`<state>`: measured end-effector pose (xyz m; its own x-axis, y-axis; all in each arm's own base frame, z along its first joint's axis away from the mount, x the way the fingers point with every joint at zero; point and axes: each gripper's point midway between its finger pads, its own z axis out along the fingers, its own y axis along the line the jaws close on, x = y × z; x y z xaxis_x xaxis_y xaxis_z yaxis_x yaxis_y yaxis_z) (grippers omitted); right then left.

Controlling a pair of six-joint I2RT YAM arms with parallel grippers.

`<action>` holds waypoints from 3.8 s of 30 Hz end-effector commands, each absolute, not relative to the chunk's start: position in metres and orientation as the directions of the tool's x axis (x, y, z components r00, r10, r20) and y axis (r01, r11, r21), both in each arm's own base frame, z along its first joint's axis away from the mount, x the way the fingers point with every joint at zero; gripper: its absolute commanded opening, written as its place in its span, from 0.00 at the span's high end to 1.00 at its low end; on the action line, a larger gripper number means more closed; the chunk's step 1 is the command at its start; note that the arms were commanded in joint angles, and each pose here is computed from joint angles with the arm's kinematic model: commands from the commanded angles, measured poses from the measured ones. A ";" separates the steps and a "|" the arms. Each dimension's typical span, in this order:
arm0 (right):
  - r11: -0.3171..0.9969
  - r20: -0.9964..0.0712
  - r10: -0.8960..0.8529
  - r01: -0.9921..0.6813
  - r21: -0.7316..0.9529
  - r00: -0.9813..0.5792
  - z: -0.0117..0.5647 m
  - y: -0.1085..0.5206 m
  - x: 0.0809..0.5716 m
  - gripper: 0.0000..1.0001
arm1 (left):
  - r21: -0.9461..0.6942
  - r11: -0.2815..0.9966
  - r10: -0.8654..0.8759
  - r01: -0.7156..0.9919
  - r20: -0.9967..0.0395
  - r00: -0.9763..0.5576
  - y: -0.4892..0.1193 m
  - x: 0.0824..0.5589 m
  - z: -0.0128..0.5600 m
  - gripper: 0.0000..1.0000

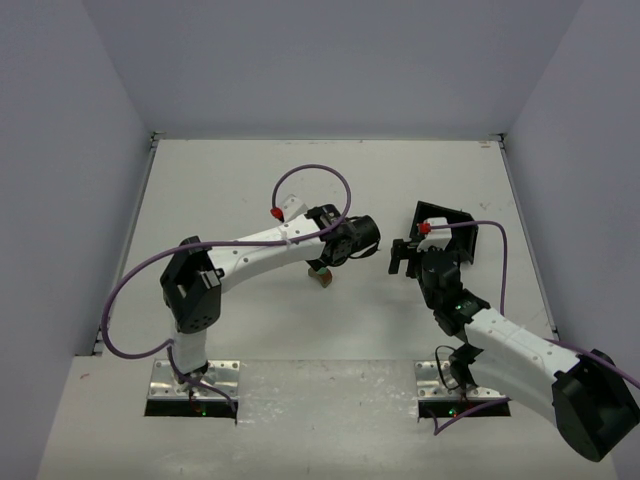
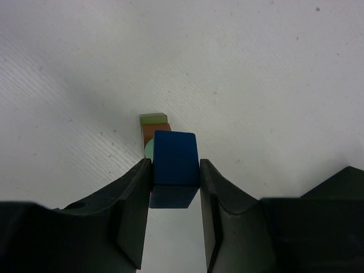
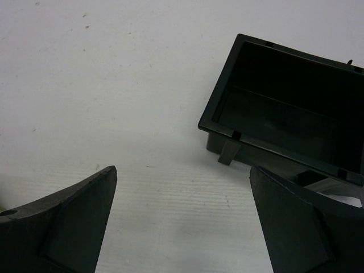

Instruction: Build the wood block tower

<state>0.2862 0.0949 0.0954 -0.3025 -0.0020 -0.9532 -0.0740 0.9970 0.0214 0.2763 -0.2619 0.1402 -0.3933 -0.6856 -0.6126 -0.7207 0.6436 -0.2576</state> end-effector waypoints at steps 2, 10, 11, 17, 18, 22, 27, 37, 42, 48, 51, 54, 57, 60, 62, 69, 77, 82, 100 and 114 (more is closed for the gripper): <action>0.998 -0.968 0.040 -0.043 0.052 -0.249 0.109 0.093 0.291 0.01 | -0.307 0.636 -0.705 -0.708 -0.605 -0.371 -0.270 0.279 0.156 0.91; 0.998 -0.968 0.042 -0.042 0.054 -0.247 0.110 0.093 0.291 0.01 | -0.297 0.639 -0.701 -0.709 -0.605 -0.379 -0.271 0.278 0.153 0.90; 0.998 -0.968 0.043 -0.040 0.054 -0.247 0.110 0.092 0.292 0.01 | -0.296 0.640 -0.700 -0.709 -0.605 -0.379 -0.271 0.278 0.152 0.90; 0.998 -0.968 0.043 -0.040 0.055 -0.246 0.110 0.092 0.291 0.01 | -0.299 0.636 -0.703 -0.712 -0.605 -0.374 -0.270 0.278 0.152 0.87; 0.998 -0.968 0.044 -0.040 0.055 -0.245 0.110 0.092 0.291 0.01 | -0.299 0.635 -0.704 -0.712 -0.605 -0.373 -0.270 0.278 0.152 0.87; 0.998 -0.969 0.044 -0.037 0.055 -0.244 0.110 0.092 0.292 0.01 | -0.299 0.634 -0.704 -0.713 -0.605 -0.372 -0.270 0.278 0.152 0.86; 0.998 -0.969 0.044 -0.034 0.054 -0.243 0.110 0.091 0.291 0.01 | -0.296 0.636 -0.701 -0.713 -0.609 -0.371 -0.270 0.280 0.151 0.84; 0.998 -0.969 0.043 -0.031 0.052 -0.243 0.110 0.091 0.291 0.01 | -0.281 0.647 -0.687 -0.709 -0.617 -0.383 -0.272 0.281 0.147 0.84; 0.998 -0.969 0.046 -0.030 0.054 -0.242 0.110 0.090 0.291 0.01 | -0.282 0.647 -0.687 -0.709 -0.617 -0.382 -0.271 0.280 0.148 0.84; 0.998 -0.969 0.044 -0.029 0.053 -0.244 0.110 0.090 0.291 0.01 | -0.277 0.650 -0.685 -0.708 -0.616 -0.388 -0.271 0.279 0.146 0.83; 0.998 -0.969 0.045 -0.029 0.053 -0.244 0.110 0.090 0.292 0.01 | -0.270 0.654 -0.681 -0.706 -0.616 -0.395 -0.271 0.279 0.146 0.83; 0.998 -0.969 0.046 -0.032 0.056 -0.244 0.110 0.091 0.292 0.01 | -0.267 0.654 -0.681 -0.708 -0.614 -0.399 -0.270 0.277 0.145 0.83; 0.998 -0.968 0.046 -0.034 0.056 -0.245 0.110 0.091 0.291 0.01 | -0.264 0.653 -0.680 -0.710 -0.616 -0.398 -0.268 0.276 0.144 0.83; 0.998 -0.969 0.048 -0.035 0.058 -0.244 0.110 0.092 0.291 0.01 | -0.263 0.653 -0.679 -0.710 -0.618 -0.396 -0.267 0.276 0.144 0.83; 0.998 -0.969 0.048 -0.033 0.058 -0.244 0.110 0.091 0.291 0.01 | -0.260 0.657 -0.676 -0.708 -0.619 -0.400 -0.268 0.276 0.143 0.83; 0.998 -0.968 0.049 -0.028 0.058 -0.245 0.109 0.090 0.291 0.01 | -0.268 0.646 -0.685 -0.715 -0.618 -0.387 -0.265 0.275 0.143 0.78; 0.998 -0.969 0.060 0.002 0.062 -0.238 0.110 0.085 0.291 0.01 | -0.270 0.635 -0.692 -0.724 -0.615 -0.377 -0.262 0.274 0.141 0.73; 0.998 -0.971 0.067 0.008 0.067 -0.230 0.111 0.084 0.290 0.01 | -0.276 0.632 -0.694 -0.724 -0.618 -0.370 -0.262 0.274 0.142 0.62; 0.998 -0.970 0.064 0.001 0.065 -0.233 0.111 0.085 0.290 0.01 | -0.269 0.652 -0.679 -0.708 -0.624 -0.388 -0.267 0.278 0.145 0.47; 0.998 -0.971 0.061 -0.011 0.066 -0.231 0.112 0.087 0.291 0.01 | -0.284 0.714 -0.639 -0.639 -0.638 -0.430 -0.273 0.283 0.174 0.00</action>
